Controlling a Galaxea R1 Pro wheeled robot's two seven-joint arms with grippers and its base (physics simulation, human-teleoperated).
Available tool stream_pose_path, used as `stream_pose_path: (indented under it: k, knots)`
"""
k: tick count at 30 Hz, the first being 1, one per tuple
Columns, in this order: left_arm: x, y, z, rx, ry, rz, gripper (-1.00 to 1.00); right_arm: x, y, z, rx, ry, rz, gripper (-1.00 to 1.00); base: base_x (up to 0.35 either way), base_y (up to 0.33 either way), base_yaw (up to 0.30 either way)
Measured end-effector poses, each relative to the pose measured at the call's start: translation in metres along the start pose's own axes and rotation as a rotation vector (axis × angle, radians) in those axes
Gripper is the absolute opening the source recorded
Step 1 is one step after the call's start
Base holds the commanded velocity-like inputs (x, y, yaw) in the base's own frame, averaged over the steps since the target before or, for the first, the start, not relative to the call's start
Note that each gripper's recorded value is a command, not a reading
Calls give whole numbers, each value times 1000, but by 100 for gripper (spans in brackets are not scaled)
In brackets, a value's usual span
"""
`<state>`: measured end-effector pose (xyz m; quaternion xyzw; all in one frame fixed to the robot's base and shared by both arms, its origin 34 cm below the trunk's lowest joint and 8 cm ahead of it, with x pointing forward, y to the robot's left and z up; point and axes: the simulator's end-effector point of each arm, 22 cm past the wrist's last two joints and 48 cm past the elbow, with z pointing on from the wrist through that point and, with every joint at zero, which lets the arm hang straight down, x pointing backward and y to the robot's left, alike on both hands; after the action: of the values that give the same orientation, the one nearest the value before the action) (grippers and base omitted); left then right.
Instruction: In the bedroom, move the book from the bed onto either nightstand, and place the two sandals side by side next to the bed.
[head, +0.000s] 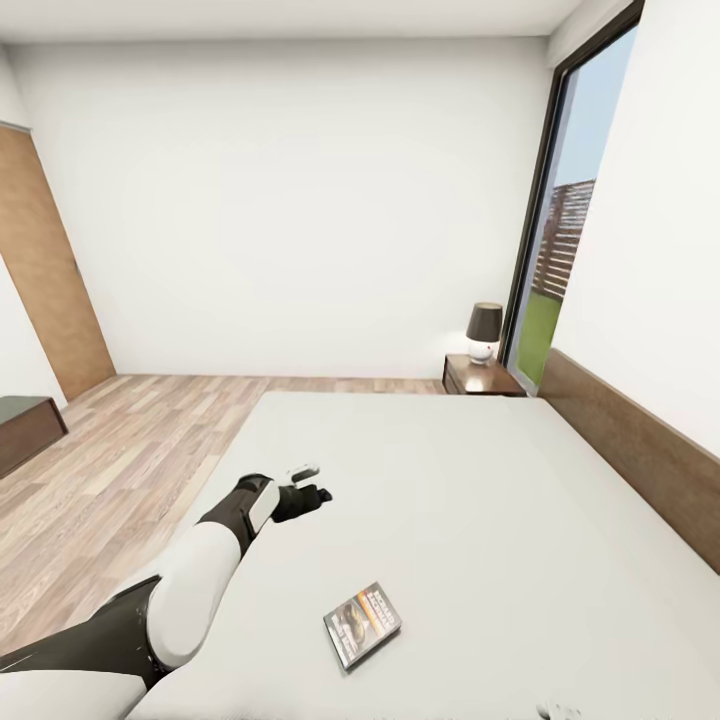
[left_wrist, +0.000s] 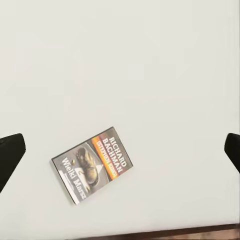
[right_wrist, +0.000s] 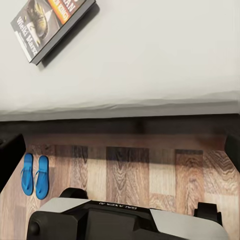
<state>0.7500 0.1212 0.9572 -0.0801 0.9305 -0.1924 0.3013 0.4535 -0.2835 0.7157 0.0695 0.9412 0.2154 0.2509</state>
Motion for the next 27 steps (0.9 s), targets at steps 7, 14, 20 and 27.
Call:
stream_pose_path:
  k: [7, 14, 20, 27]
  knots:
    - [5, -15, 4, 85, 10, -4, 100, 4, -2, 1, 2, 10, 5, 100, 0, 0, 0]
    - [10, -14, 9, 93, 21, -8, 100, -1, -24, -12, 2, 10, 4, 100, 0, 0, 0]
    - [14, -12, 14, 91, 30, -12, 100, -23, -24, -72, -273, 3, -21, 100, 0, 0, 0]
    - [18, -10, 17, 89, 37, -15, 100, -21, -13, -79, -346, 12, -18, 100, 0, 0, 0]
